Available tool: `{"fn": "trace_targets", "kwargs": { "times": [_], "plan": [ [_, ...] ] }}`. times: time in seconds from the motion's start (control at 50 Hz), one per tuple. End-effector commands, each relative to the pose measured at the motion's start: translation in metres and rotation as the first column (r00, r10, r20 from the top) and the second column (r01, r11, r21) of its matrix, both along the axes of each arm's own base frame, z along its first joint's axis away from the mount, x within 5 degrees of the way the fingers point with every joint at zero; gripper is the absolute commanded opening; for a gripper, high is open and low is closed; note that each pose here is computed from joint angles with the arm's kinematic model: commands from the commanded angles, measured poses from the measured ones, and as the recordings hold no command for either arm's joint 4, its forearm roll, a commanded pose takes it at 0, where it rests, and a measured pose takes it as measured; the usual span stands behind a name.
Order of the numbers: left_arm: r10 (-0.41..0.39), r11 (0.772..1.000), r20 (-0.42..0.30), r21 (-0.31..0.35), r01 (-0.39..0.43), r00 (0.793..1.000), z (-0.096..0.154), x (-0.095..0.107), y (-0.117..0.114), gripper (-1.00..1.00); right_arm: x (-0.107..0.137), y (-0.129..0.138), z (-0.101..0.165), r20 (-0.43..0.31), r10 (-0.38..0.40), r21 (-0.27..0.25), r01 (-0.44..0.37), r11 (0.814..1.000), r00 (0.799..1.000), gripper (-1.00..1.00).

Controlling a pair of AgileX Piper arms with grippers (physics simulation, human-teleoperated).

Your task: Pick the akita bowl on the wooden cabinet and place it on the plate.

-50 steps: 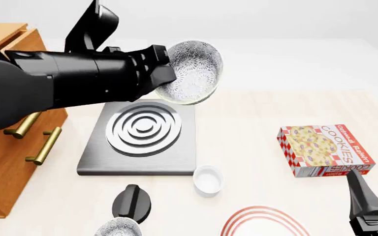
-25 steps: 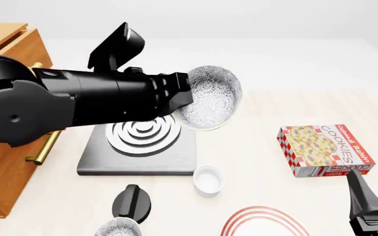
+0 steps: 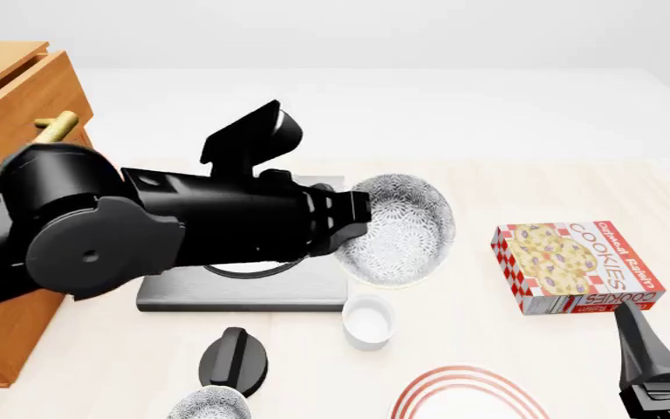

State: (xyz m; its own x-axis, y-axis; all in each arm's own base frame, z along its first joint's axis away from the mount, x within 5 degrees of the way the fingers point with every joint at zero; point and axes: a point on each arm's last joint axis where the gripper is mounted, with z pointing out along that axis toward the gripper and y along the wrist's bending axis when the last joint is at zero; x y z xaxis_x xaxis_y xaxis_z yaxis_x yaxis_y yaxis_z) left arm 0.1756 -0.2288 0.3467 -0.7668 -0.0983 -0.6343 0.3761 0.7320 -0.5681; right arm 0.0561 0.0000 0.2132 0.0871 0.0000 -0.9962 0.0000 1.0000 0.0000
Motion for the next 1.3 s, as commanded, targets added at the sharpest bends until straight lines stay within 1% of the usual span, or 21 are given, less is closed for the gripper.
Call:
{"fn": "trace_targets", "kwargs": {
  "times": [0.02,0.6,0.72,1.08,1.3],
  "plan": [
    [-0.036,0.999,-0.01,0.008,0.036,0.999,-0.004,-0.007,-0.008,-1.0,0.0,0.0,0.0,0.0,0.0,0.0,0.0,1.0,1.0,1.0],
    [-0.071,0.997,-0.057,0.028,0.072,0.996,-0.02,-0.016,-0.022,-1.0,0.0,0.0,0.0,0.0,0.0,0.0,0.0,1.0,1.0,1.0],
    [-0.09,0.995,-0.061,0.03,0.092,0.994,-0.019,-0.021,-0.027,-1.0,0.0,0.0,0.0,0.0,0.0,0.0,0.0,1.0,1.0,1.0],
    [-0.099,0.994,-0.085,0.043,0.103,0.991,-0.023,-0.024,-0.032,-1.0,0.0,0.0,0.0,0.0,0.0,0.0,0.0,1.0,1.0,1.0],
    [-0.109,0.991,-0.116,0.062,0.117,0.987,-0.037,-0.027,-0.04,-1.0,0.0,0.0,0.0,0.0,0.0,0.0,0.0,1.0,1.0,1.0]
  ]
}}
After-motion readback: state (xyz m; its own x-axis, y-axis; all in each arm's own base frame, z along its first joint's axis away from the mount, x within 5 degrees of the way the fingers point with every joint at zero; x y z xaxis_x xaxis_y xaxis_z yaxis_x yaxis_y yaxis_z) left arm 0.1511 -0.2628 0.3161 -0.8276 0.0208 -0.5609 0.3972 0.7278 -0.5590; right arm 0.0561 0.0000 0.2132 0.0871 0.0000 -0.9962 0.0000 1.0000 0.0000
